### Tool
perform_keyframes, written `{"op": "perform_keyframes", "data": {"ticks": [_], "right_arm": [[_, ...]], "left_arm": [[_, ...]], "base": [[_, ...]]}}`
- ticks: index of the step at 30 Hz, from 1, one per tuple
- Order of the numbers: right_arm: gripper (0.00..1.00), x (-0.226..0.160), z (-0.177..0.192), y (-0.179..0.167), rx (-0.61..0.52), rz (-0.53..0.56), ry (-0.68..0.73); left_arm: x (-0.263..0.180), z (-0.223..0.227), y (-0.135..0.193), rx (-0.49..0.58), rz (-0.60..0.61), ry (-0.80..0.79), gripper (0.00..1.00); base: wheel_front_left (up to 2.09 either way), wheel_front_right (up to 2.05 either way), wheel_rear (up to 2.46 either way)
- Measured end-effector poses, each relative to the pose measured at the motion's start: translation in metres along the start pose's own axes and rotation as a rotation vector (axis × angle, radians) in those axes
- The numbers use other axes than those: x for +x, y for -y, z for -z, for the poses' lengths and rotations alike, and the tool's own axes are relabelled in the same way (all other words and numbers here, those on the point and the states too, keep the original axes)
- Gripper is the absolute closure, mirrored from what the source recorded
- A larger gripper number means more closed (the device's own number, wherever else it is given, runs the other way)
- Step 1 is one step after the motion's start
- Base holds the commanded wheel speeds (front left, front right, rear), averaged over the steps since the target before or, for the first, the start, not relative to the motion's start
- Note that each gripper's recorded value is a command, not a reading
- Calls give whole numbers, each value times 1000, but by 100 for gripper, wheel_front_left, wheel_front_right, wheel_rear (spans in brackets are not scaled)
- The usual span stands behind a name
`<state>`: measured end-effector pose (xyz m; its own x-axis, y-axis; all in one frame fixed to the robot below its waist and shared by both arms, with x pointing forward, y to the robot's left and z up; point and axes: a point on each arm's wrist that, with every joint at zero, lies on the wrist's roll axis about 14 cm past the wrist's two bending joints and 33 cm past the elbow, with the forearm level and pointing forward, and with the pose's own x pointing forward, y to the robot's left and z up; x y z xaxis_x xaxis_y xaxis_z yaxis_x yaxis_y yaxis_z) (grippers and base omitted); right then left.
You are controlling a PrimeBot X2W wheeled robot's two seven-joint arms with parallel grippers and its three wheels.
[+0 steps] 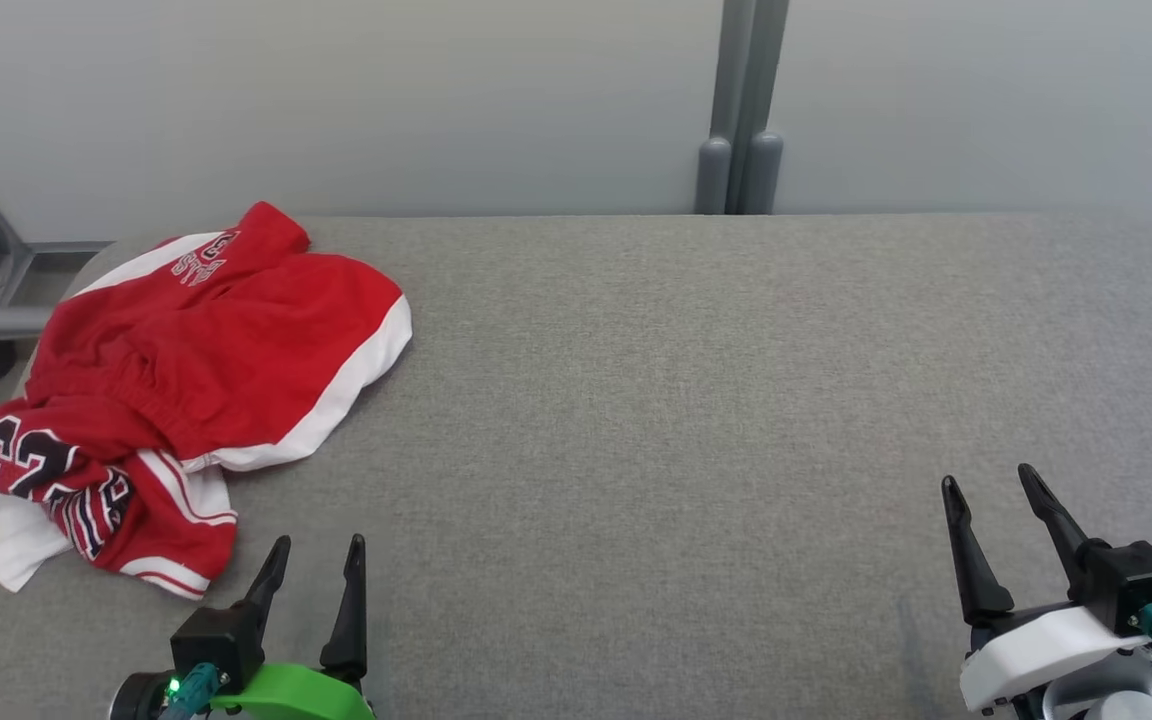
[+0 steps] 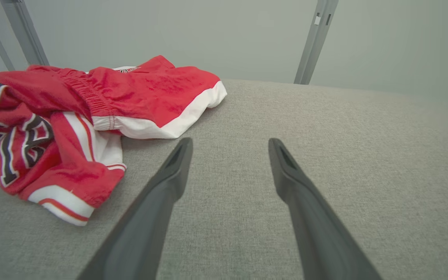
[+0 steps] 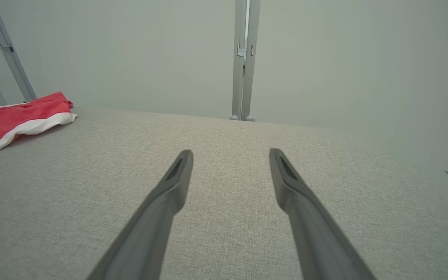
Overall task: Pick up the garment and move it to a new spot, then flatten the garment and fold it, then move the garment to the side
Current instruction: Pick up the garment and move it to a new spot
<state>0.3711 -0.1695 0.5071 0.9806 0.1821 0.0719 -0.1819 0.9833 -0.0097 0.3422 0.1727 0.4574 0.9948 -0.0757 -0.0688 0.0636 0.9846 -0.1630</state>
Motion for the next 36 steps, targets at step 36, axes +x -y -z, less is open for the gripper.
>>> {"op": "perform_keyframes", "data": {"ticks": [36], "right_arm": [[0,62,-7,-160,41,-475,35]], "left_arm": [[-74,-41,-119,-69,-416,155,0]], "base": [[0,0,0]]}}
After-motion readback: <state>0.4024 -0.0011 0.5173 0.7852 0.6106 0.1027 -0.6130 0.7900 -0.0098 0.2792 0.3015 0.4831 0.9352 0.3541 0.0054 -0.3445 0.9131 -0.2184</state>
